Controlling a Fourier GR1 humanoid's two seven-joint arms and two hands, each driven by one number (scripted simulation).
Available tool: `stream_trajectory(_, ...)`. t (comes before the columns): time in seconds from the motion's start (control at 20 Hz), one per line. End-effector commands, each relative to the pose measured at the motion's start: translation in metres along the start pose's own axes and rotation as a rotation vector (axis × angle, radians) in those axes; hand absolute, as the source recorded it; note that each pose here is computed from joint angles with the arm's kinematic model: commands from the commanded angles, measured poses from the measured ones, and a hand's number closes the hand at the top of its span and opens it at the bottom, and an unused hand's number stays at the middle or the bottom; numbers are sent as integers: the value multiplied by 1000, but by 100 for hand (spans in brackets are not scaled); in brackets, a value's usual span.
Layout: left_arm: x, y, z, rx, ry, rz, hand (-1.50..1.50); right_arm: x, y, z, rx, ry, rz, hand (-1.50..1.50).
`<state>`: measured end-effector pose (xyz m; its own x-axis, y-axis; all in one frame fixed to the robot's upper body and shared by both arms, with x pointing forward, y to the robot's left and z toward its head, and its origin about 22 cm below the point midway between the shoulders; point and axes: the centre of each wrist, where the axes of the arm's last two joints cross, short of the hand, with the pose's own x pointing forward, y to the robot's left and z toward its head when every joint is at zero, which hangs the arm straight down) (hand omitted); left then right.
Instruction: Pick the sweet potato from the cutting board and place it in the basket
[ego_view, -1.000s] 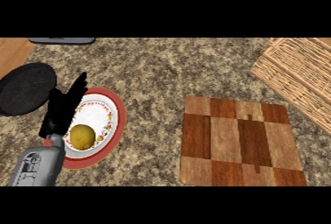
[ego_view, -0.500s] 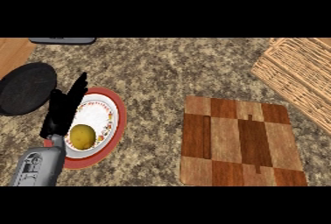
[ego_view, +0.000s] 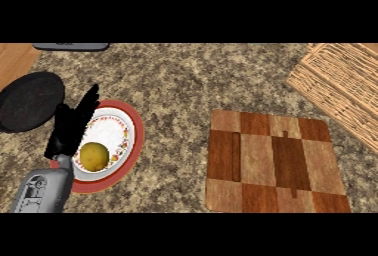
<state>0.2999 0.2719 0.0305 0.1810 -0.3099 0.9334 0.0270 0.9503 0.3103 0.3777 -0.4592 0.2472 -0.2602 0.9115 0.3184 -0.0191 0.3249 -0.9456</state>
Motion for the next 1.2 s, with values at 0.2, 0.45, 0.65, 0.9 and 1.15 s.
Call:
stream_trajectory(0.2,-3,2,2,10,-11,1,0,-16,36,-15,84,84,-223,-150)
stream_trajectory(0.45,1,-17,-8,2,-9,-6,0,-16,47,-23,-31,51,-309,-150)
stream_trajectory(0.65,9,7,-4,0,-2,-10,0,-30,39,-8,-173,27,-424,-150)
stream_trajectory(0.9,-3,-6,-2,-10,-5,-9,0,-51,18,22,-365,118,-487,-150)
stream_trajectory(1.15,13,-8,0,-12,-19,9,0,-75,-2,66,-387,262,-552,-150)
